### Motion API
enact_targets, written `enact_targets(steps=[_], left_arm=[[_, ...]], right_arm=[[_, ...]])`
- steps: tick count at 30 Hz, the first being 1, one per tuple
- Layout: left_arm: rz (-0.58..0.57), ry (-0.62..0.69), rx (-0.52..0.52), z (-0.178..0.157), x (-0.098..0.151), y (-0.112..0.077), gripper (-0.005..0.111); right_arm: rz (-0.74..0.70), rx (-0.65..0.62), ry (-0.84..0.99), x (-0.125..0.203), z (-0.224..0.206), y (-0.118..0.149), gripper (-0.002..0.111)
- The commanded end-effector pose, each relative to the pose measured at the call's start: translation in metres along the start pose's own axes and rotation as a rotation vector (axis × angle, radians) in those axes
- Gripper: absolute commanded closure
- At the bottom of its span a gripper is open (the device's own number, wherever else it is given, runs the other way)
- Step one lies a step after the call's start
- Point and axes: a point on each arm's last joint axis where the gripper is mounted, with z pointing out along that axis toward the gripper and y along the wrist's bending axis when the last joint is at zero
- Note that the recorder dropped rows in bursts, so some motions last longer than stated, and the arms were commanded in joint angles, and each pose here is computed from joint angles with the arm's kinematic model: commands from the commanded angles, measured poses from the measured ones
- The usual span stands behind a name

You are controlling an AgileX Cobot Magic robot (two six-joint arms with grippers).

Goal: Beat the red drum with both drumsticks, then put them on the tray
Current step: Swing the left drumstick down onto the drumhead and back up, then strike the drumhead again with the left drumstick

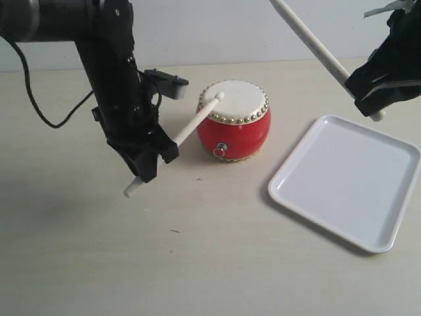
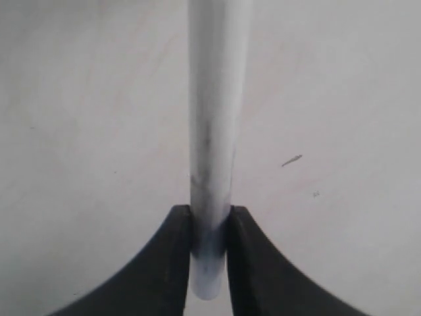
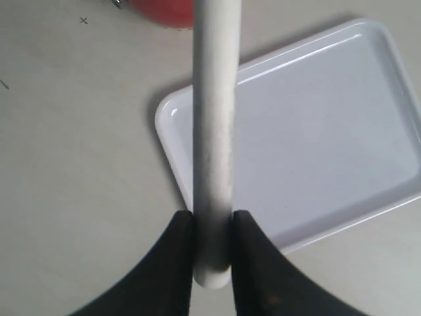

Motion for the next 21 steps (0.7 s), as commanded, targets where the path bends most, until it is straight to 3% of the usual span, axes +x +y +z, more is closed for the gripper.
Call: enact_targets(steps=[1,4,6,9,12,21], left_arm=[[0.014,-0.059,-0.045,-0.027,0.006,-0.005,0.107],[0.033,-0.219,-0.095,-0.089,0.029,-0.017,0.107],[0.038,-0.267,-0.113,-0.109,0.043,-0.022,0.107],[0.040,-0.268,-0.122,-0.113,0.062,-0.027,0.107],[0.029,-0.274,-0.122,-0.115,0.066,-0.029,0.107],[0.040,-0.229,-0.051,-0.095,0.053,-0.029,0.107]], right_arm=[[0.002,-0.002,-0.016,0.000,-0.001,0.001,0.108],[0.016,-0.105,0.046,-0.008,0.023,0.006,0.108],[0.020,-0.127,0.144,-0.013,0.053,0.003,0.108],[0.033,-0.165,0.333,-0.013,0.102,0.000,0.108],[0.005,-0.137,0.449,-0.008,0.125,-0.006,0.108],[-0.026,-0.062,0.108,-0.007,0.019,0.001,0.108]])
